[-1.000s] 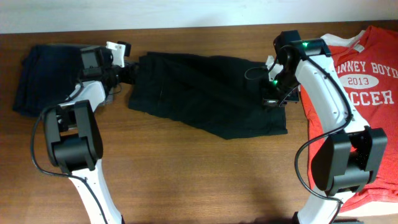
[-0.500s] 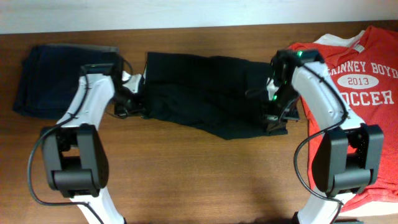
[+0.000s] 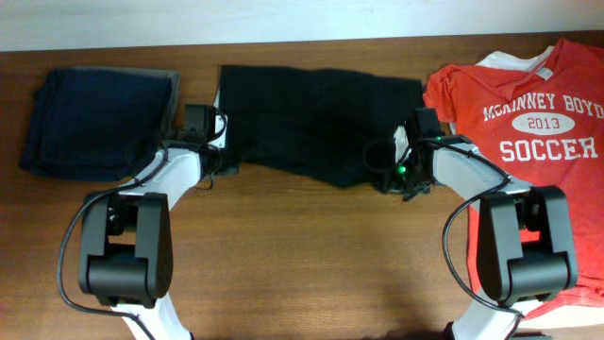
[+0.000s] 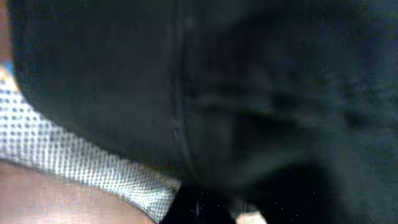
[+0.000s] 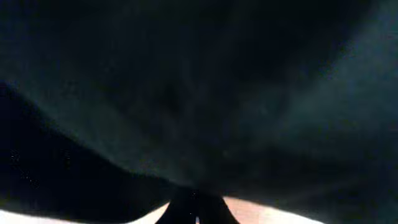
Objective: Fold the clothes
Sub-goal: 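Lift the pants with both grippers and pull them toward the robot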
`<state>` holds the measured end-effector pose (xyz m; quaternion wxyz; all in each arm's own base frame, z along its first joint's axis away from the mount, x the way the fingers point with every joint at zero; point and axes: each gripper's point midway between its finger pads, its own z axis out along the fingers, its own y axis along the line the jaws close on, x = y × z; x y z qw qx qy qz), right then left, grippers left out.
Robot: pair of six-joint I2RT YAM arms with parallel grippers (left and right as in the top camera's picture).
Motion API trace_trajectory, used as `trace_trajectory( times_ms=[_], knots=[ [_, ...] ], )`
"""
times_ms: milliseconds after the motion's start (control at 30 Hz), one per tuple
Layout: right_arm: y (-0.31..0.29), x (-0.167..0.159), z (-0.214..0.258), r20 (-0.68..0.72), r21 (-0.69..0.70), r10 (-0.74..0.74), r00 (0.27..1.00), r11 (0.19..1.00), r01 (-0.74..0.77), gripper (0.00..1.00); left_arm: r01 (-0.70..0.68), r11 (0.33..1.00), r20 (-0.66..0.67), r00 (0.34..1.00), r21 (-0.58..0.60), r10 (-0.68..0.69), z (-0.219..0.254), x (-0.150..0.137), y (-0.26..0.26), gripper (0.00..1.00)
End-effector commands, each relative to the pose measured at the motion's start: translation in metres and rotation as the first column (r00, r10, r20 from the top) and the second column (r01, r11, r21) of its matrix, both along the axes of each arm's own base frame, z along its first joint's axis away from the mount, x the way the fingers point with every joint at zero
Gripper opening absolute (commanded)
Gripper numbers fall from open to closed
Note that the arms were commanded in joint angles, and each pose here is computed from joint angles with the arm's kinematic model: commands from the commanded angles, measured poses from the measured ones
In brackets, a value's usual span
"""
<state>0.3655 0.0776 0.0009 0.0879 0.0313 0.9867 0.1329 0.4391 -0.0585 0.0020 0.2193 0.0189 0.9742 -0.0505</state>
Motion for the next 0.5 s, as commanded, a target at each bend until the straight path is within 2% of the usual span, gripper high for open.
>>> trace_trajectory(
  times_ms=[0,100,200,267,367,467],
  knots=[
    [-0.012,0.006,-0.015,0.017,-0.077,-0.023,1.0,0.997,0.024,0.04,-0.037,0.995,0.02,0.999,0.09,0.036,-0.024,0.001,0.018,0.01],
    [-0.012,0.0,0.001,-0.036,-0.084,-0.022,0.999,0.996,0.019,0.04,-0.046,0.995,0.045,0.998,0.09,0.042,-0.008,0.006,0.02,0.01],
    [-0.012,-0.006,0.044,-0.071,-0.085,-0.015,0.997,0.996,0.009,0.04,-0.049,0.995,0.069,0.997,0.086,0.043,0.042,-0.007,0.022,0.0],
    [-0.009,-0.022,0.073,-0.108,-0.059,-0.01,0.994,0.998,0.004,0.04,-0.058,0.995,0.094,0.994,0.077,0.05,0.079,-0.022,0.023,0.01],
    [-0.012,-0.061,0.092,-0.208,-0.062,-0.01,0.978,0.998,-0.003,0.04,-0.092,0.994,0.084,0.993,0.059,0.086,0.124,-0.059,0.027,0.0],
    [-0.014,-0.1,0.097,-0.356,-0.069,-0.013,0.934,0.998,-0.012,0.04,-0.176,0.983,-0.074,0.981,0.05,0.179,0.122,-0.109,0.031,0.01]
  ],
)
